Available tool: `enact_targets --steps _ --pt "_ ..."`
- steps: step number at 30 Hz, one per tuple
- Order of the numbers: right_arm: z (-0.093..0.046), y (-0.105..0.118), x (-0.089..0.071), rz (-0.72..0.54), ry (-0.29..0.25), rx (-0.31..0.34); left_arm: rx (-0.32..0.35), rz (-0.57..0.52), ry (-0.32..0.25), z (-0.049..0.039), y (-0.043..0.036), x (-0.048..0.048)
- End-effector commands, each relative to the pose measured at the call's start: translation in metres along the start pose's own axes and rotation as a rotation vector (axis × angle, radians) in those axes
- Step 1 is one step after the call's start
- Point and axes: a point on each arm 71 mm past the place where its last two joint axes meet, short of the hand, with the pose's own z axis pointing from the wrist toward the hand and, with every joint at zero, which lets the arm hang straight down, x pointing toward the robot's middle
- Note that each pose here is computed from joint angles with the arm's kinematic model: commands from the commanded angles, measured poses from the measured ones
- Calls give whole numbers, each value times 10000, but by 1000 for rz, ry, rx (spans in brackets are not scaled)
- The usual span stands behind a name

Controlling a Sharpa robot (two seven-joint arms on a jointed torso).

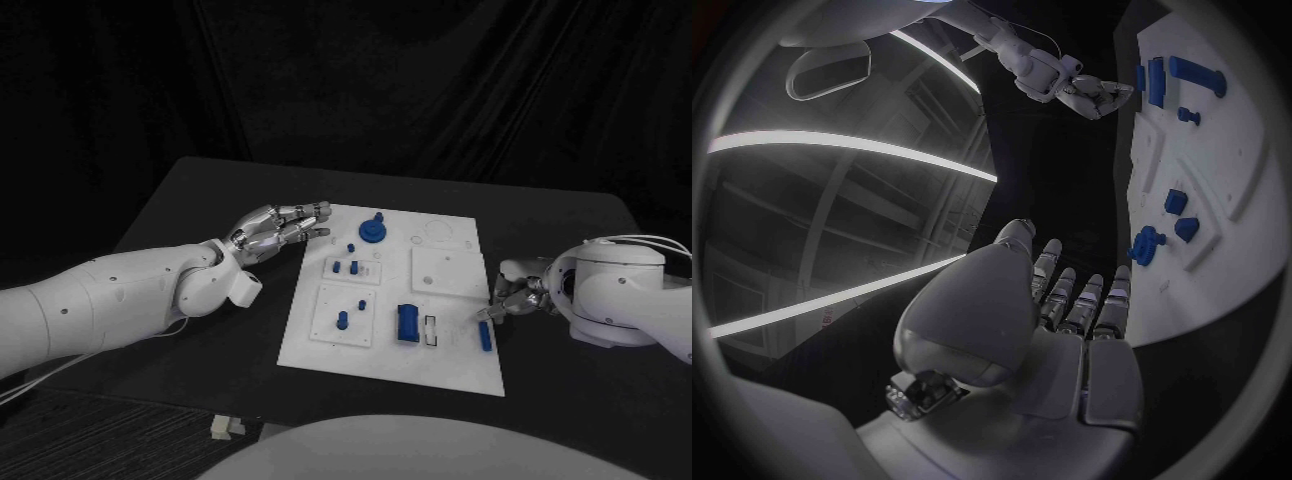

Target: Assemble the parts on the task board

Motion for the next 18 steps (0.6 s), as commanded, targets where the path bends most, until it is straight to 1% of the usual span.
enact_targets --steps 1,6,12,18 --pt "11 -8 12 1 -11 23 14 -14 7 7 -3 16" --pt "32 16 37 10 -18 19 14 -15 7 5 -2 16" --pt "64 36 112 23 -17 14 14 -15 7 -2 -1 13" --pt "86 54 154 36 -23 11 12 -15 5 -8 3 7"
